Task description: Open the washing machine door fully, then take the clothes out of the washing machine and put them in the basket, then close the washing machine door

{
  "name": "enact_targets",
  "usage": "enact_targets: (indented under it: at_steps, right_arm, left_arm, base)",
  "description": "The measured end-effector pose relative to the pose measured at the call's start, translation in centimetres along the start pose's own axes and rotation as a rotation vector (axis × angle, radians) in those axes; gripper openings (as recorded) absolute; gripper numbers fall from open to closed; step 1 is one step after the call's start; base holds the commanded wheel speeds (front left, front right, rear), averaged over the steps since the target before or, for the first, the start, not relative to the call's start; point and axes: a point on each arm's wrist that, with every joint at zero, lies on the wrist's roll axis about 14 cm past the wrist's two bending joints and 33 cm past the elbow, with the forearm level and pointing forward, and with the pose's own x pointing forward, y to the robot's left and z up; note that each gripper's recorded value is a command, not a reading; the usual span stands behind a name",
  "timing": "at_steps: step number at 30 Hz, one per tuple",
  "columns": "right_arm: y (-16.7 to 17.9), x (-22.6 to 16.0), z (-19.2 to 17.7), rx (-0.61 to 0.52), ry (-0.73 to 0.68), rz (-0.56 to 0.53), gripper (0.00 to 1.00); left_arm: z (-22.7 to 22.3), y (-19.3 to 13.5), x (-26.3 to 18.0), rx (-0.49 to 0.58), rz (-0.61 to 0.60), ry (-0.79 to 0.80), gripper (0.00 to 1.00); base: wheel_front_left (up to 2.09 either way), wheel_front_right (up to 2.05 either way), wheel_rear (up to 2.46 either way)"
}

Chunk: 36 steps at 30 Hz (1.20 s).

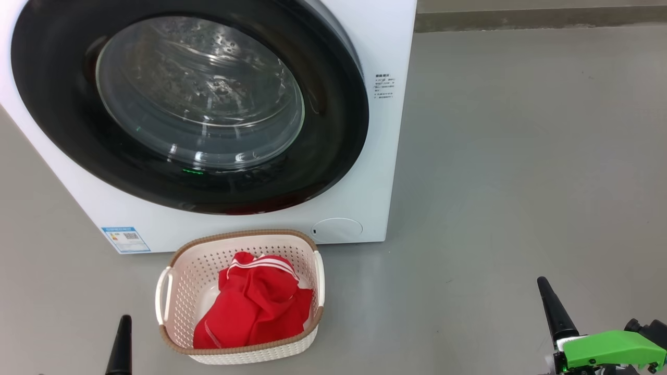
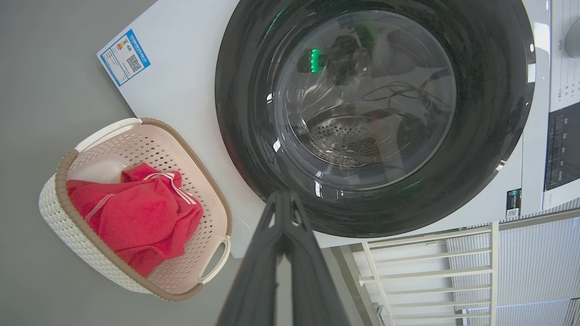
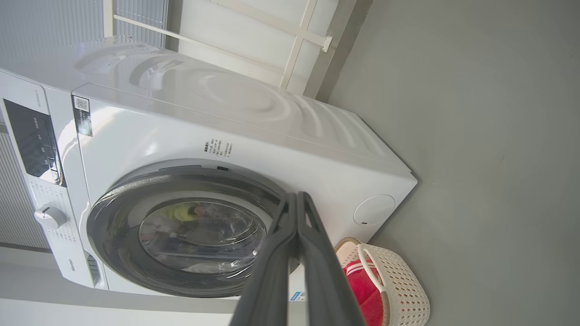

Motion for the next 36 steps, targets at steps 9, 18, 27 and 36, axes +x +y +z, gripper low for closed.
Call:
enact_targets:
  at_steps: [9, 18, 27, 36]
  right_arm:
    - [0.6, 0.1, -0.1, 0.095, 0.001, 0.019, 0.0]
    - [1.2, 0.1, 0.1, 0.191, -0.001, 0.039, 0.0]
    - [1.8, 0.2, 0.2, 0.274, 0.0, 0.062, 0.0]
    - [2.0, 0.2, 0.3, 0.31, -0.005, 0.071, 0.0]
  left_arm:
    - [0.1, -0.8, 0.3, -0.09, -0.024, 0.003, 0.0]
    - [0.3, -1.8, 0.6, -0.191, -0.055, 0.005, 0.0]
    - [0.3, -2.2, 0.6, -0.278, -0.072, 0.009, 0.0]
    - [0.5, -3.0, 0.9, -0.319, -0.096, 0.009, 0.0]
  base:
    - [0.0, 0.0, 0.0]
    - [0.0, 0.0, 0.0]
    - [0.0, 0.0, 0.0]
    - [0.0, 0.0, 0.0]
